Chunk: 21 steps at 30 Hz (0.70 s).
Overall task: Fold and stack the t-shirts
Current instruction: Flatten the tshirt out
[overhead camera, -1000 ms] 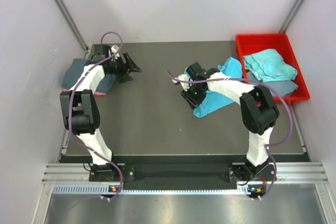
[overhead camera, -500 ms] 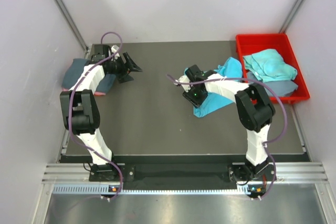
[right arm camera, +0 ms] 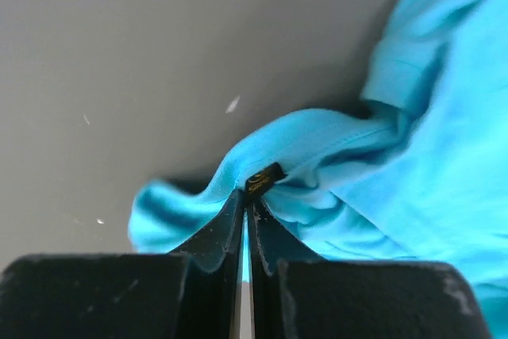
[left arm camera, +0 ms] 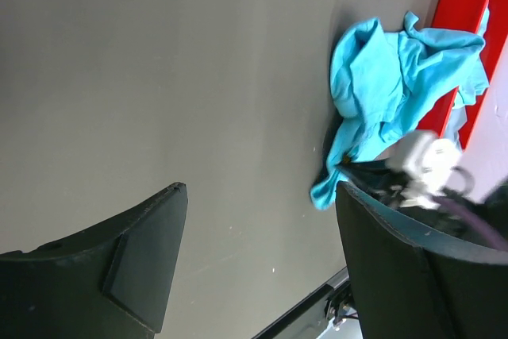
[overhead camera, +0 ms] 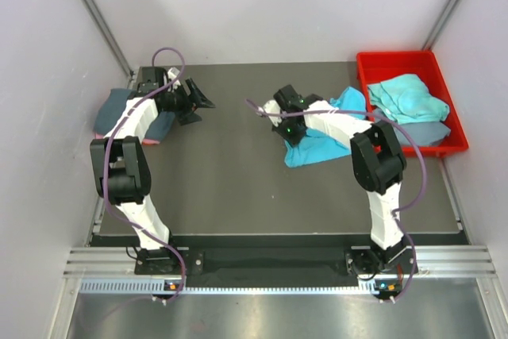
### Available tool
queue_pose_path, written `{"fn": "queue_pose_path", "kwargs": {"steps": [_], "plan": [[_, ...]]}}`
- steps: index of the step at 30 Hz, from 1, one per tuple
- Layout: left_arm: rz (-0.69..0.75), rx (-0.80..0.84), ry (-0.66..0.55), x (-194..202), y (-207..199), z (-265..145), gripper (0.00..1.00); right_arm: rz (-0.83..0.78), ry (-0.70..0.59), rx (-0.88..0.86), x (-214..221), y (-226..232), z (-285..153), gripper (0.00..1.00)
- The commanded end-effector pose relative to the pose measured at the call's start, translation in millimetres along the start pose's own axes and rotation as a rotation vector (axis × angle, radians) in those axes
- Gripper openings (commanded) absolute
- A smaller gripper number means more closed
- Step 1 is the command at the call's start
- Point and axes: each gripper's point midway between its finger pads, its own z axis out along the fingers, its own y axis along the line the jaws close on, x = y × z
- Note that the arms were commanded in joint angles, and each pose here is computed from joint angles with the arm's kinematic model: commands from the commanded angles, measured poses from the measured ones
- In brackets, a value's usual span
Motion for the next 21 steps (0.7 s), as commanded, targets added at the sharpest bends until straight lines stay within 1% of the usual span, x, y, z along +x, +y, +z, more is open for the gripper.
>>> {"fn": "queue_pose_path", "kwargs": {"steps": [1, 2, 3, 6, 7, 9, 11, 12, 13, 15, 16, 17, 18, 19, 20, 21], "plan": [[0.059, 0.038, -0.069, -14.1, -19.4, -15.1, 0.79, -0.032, -0.284, 0.075, -95.7, -26.3, -62.7, 0.00], [0.057, 0.036, -0.068, -14.1, -18.8, -14.6, 0.79, -0.036, -0.333, 0.084, -111.4, -30.0, -77.0, 0.00], [0.058, 0.037, -0.069, -14.7, -18.9, -14.3, 0.79, -0.051, -0.432, 0.116, -142.2, -39.6, -107.0, 0.00], [0.059, 0.029, -0.074, -16.5, -17.5, -13.4, 0.79, -0.061, -0.585, 0.163, -184.3, -52.2, -159.9, 0.00], [0.062, 0.026, -0.074, -16.6, -16.8, -12.3, 0.79, -0.063, -0.688, 0.198, -207.9, -60.7, -196.5, 0.00], [0.064, 0.018, -0.076, -16.9, -15.5, -11.6, 0.79, -0.057, -0.790, 0.236, -226.6, -69.0, -232.0, 0.00], [0.067, 0.012, -0.080, -18.4, -14.2, -11.7, 0.79, -0.060, -0.933, 0.287, -242.0, -75.0, -284.2, 0.00], [0.066, 0.010, -0.077, -17.9, -13.1, -10.8, 0.79, -0.059, -0.977, 0.296, -244.6, -74.4, -300.2, 0.00], [0.069, 0.009, -0.079, -18.1, -13.2, -11.3, 0.79, -0.059, -1.048, 0.318, -245.6, -73.2, -330.2, 0.00], [0.069, 0.010, -0.077, -17.9, -12.9, -10.8, 0.79, -0.051, -1.108, 0.343, -242.2, -72.1, -362.3, 0.00], [0.067, 0.008, -0.077, -18.1, -12.0, -9.9, 0.79, -0.052, -1.104, 0.346, -239.2, -71.6, -364.8, 0.01], [0.067, 0.008, -0.077, -17.9, -12.3, -10.4, 0.79, -0.050, -1.082, 0.348, -234.7, -71.0, -361.8, 0.08], [0.066, 0.007, -0.076, -17.8, -11.8, -9.9, 0.79, -0.028, -1.016, 0.336, -226.3, -71.1, -338.9, 0.19], [0.063, 0.008, -0.073, -17.3, -12.1, -8.9, 0.79, -0.009, -0.917, 0.303, -211.4, -68.1, -310.5, 0.45], [0.062, 0.009, -0.076, -18.6, -12.0, -8.9, 0.79, 0.010, -0.835, 0.269, -198.8, -64.6, -283.4, 0.53], [0.061, 0.013, -0.076, -19.1, -12.6, -8.4, 0.79, 0.014, -0.707, 0.199, -180.3, -54.0, -235.4, 0.58]]}}
